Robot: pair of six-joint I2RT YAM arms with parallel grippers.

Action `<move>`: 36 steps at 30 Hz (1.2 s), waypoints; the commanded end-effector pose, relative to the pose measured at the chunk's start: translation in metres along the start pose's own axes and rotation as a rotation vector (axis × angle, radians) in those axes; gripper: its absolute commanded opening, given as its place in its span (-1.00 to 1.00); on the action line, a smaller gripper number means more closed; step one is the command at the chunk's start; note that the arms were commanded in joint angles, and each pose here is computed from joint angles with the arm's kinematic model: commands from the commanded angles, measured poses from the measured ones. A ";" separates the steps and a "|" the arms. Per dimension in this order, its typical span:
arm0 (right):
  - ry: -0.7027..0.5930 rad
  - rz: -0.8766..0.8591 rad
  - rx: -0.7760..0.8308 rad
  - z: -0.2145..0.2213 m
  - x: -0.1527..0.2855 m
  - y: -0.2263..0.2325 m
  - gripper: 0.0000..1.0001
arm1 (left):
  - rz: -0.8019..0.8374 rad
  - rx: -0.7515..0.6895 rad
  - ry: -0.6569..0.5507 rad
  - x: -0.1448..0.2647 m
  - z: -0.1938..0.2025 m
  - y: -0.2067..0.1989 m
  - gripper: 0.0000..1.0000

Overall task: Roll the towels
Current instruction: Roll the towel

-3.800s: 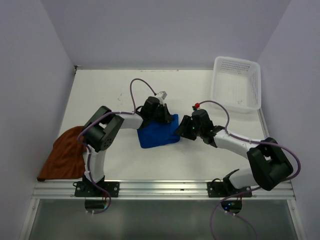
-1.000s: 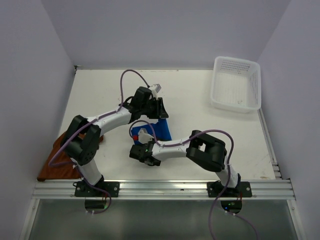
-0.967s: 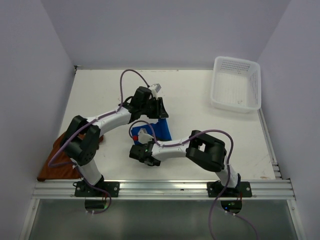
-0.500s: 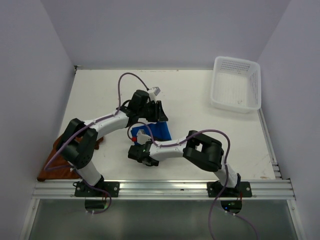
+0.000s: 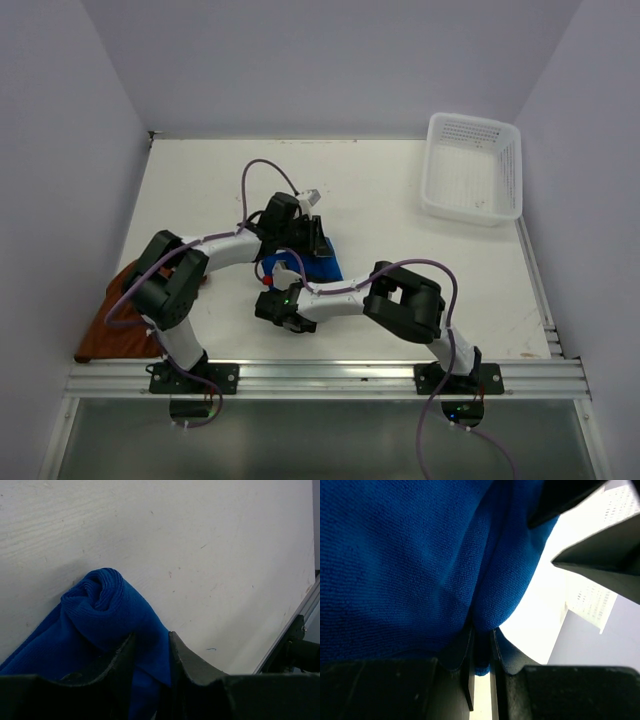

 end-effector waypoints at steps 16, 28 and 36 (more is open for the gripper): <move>-0.028 -0.216 -0.210 -0.018 0.012 0.026 -0.61 | -0.309 0.008 0.036 -0.014 0.036 0.083 -0.49; -0.122 -0.214 -0.459 -0.018 0.028 -0.008 -0.17 | -0.293 0.055 0.027 -0.020 0.045 0.091 -0.60; -0.165 -0.231 -0.527 -0.022 0.038 -0.024 0.00 | -0.294 0.074 0.032 -0.022 0.051 0.095 -0.64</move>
Point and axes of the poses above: each gripper's point midway between its finger pads, its own x axis back along the fingers, its own y axis along the line the jaws close on, z = x × y, the point moved 1 cm from there along x, back along the fingers
